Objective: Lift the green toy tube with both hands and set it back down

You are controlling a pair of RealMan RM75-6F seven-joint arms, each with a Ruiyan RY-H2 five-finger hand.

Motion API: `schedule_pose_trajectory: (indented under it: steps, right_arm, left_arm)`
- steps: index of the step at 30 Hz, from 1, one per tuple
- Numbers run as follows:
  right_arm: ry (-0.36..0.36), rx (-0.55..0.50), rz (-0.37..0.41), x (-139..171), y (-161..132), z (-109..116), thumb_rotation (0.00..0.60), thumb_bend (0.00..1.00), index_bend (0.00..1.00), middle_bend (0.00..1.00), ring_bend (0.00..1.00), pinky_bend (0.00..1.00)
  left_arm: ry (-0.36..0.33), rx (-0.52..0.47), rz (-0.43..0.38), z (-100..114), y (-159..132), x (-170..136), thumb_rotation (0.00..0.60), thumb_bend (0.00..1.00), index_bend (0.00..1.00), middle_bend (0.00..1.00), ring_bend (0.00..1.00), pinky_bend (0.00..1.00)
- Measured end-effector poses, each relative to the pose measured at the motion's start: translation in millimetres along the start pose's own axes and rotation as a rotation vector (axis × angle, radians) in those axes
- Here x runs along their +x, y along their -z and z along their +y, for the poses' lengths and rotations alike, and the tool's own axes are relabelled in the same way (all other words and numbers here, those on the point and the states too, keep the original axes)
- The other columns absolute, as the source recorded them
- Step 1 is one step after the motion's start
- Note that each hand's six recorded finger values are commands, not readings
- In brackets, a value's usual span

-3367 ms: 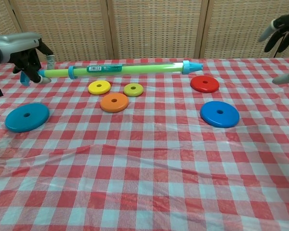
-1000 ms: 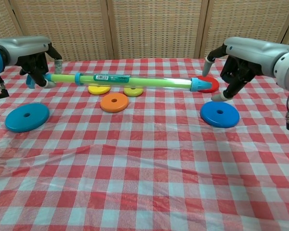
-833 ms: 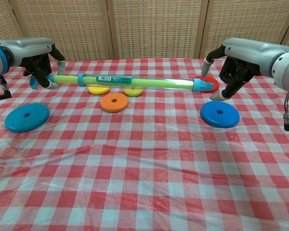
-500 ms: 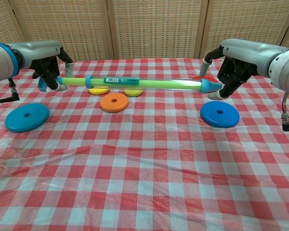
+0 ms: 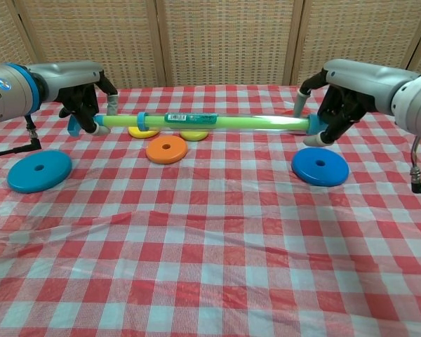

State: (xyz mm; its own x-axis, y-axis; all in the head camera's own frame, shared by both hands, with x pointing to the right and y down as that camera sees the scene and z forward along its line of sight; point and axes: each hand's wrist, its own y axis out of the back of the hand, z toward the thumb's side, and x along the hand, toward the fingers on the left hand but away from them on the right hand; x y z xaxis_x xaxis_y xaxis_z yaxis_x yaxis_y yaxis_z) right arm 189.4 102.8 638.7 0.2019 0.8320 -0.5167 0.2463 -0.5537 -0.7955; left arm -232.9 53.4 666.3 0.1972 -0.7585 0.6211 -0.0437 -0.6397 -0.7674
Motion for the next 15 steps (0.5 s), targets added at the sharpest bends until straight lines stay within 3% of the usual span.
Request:
schedule_pose_trajectory:
  steps: [15]
  right_arm:
    - [0.014, 0.001, -0.002, -0.2, -1.2, -1.7, 0.6, 0.44, 0.53, 1.0, 0.9, 0.43]
  left_arm:
    - [0.005, -0.014, -0.007, 1.9, 0.4, -3.2, 0.6, 0.57, 0.86, 1.0, 0.86, 0.73]
